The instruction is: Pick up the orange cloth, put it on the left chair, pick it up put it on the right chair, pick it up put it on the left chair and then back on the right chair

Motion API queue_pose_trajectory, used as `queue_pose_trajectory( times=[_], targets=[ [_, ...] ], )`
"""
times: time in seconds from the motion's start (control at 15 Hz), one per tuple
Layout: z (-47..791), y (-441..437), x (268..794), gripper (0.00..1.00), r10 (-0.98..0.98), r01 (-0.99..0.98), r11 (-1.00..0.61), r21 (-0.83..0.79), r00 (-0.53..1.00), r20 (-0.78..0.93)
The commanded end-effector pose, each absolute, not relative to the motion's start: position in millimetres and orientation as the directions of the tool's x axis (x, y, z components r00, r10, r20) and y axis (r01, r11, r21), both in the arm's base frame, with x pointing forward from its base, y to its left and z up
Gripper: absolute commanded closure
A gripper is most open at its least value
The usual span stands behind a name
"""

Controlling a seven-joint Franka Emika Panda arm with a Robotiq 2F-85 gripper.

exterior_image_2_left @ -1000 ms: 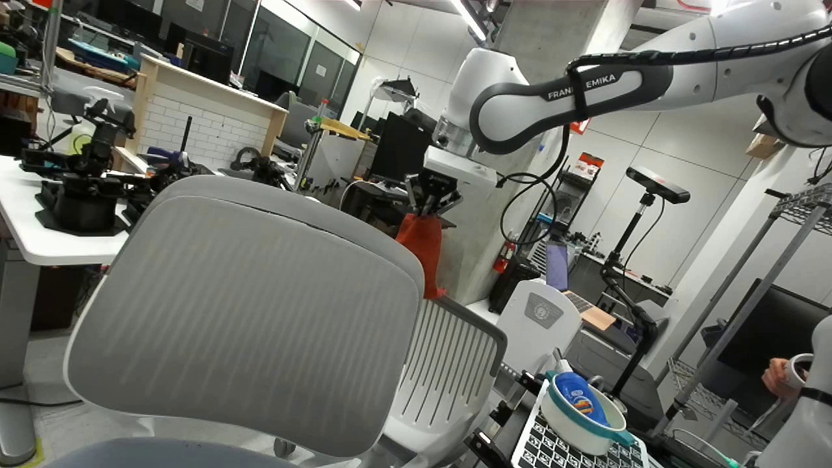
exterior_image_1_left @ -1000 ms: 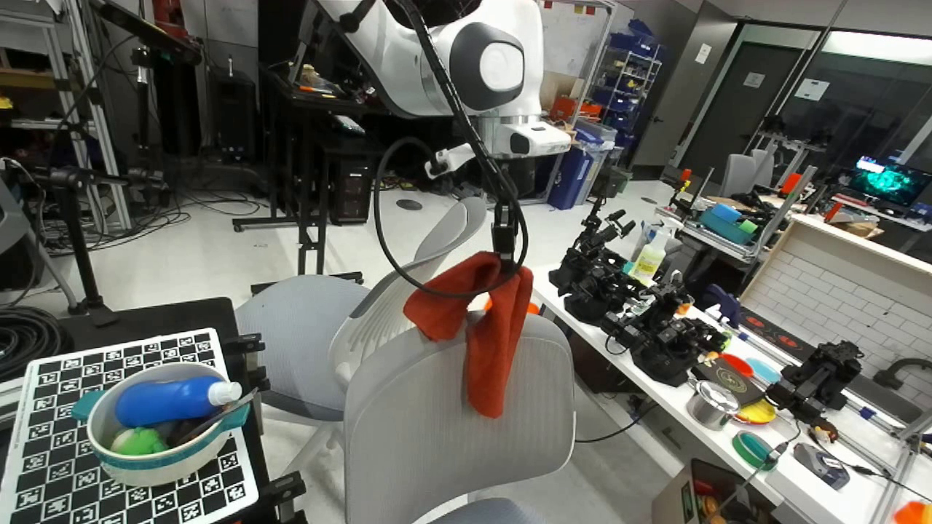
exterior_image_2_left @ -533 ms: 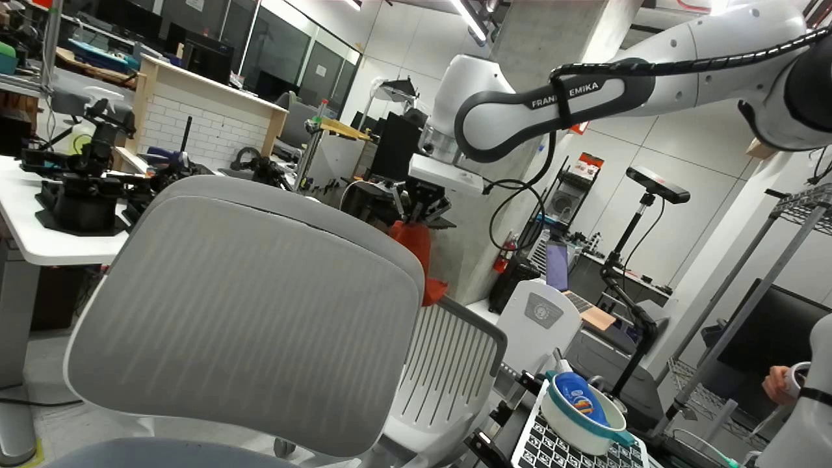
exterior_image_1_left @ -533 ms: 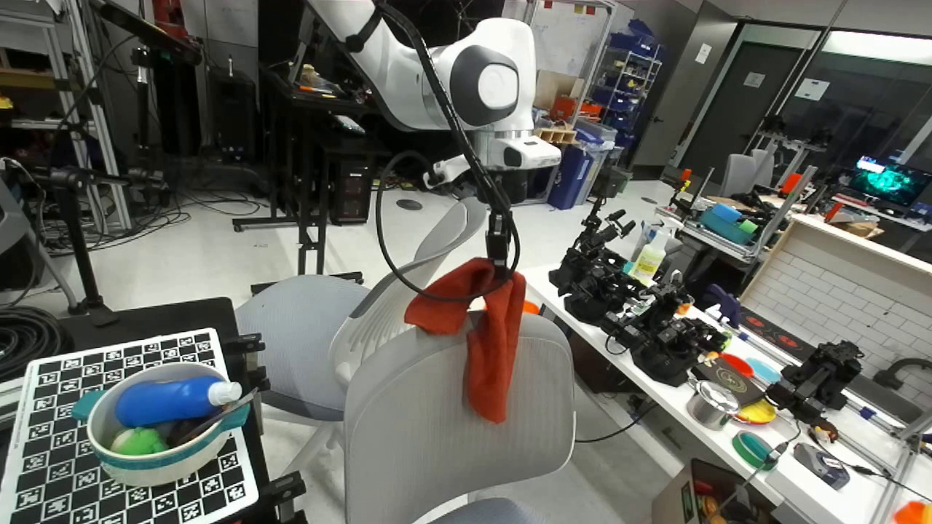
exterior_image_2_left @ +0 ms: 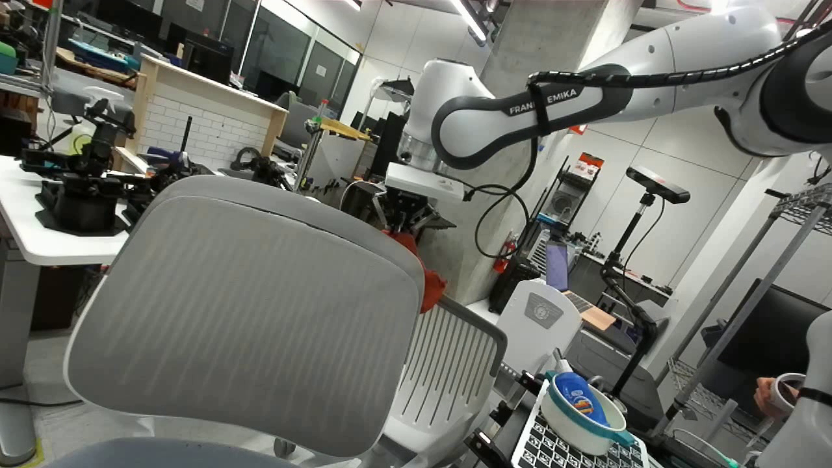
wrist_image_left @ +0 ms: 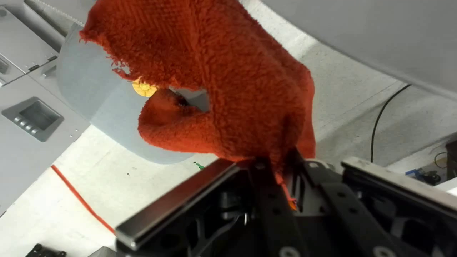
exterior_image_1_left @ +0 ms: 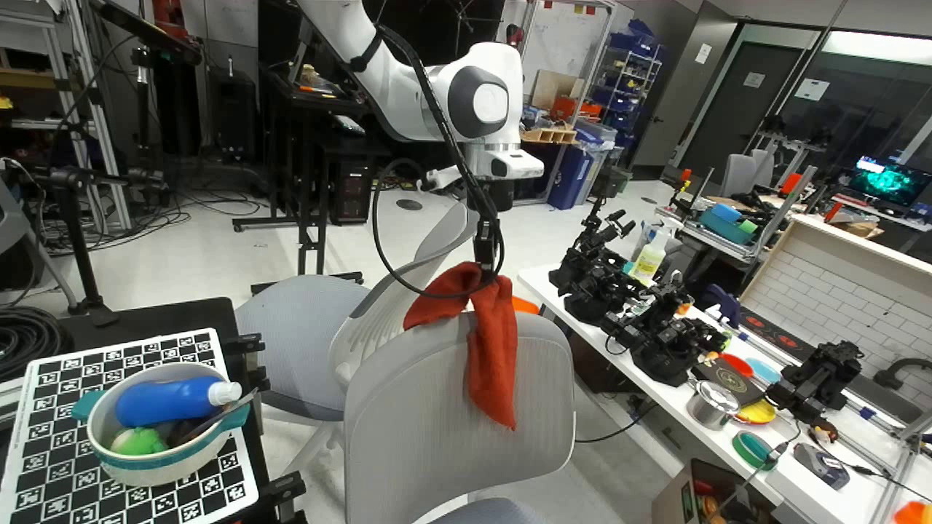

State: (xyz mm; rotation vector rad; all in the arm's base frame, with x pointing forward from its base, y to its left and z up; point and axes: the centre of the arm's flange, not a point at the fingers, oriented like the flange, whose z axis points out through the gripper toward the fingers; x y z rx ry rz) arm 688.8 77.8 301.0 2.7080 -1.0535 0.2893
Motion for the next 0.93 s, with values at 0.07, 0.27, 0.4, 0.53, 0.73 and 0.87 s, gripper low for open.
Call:
queue_pose_trajectory(
  times=[0.07,0.27,0.4,0.53,0.73,0.87],
  targets=[
    [273,89,714,0.96,-0.670,-0.709,-0.685,0.164,0.703,0.240],
    [256,91,714,0.96,-0.679,-0.714,-0.678,0.172,0.699,0.226],
    [251,89,712,0.96,-0.678,-0.714,-0.678,0.175,0.700,0.224],
    [254,85,707,0.96,-0.675,-0.711,-0.680,0.176,0.702,0.226],
    [267,77,699,0.96,-0.670,-0.710,-0.684,0.169,0.702,0.241],
    [279,73,692,0.96,-0.665,-0.708,-0.687,0.160,0.703,0.254]
  ],
)
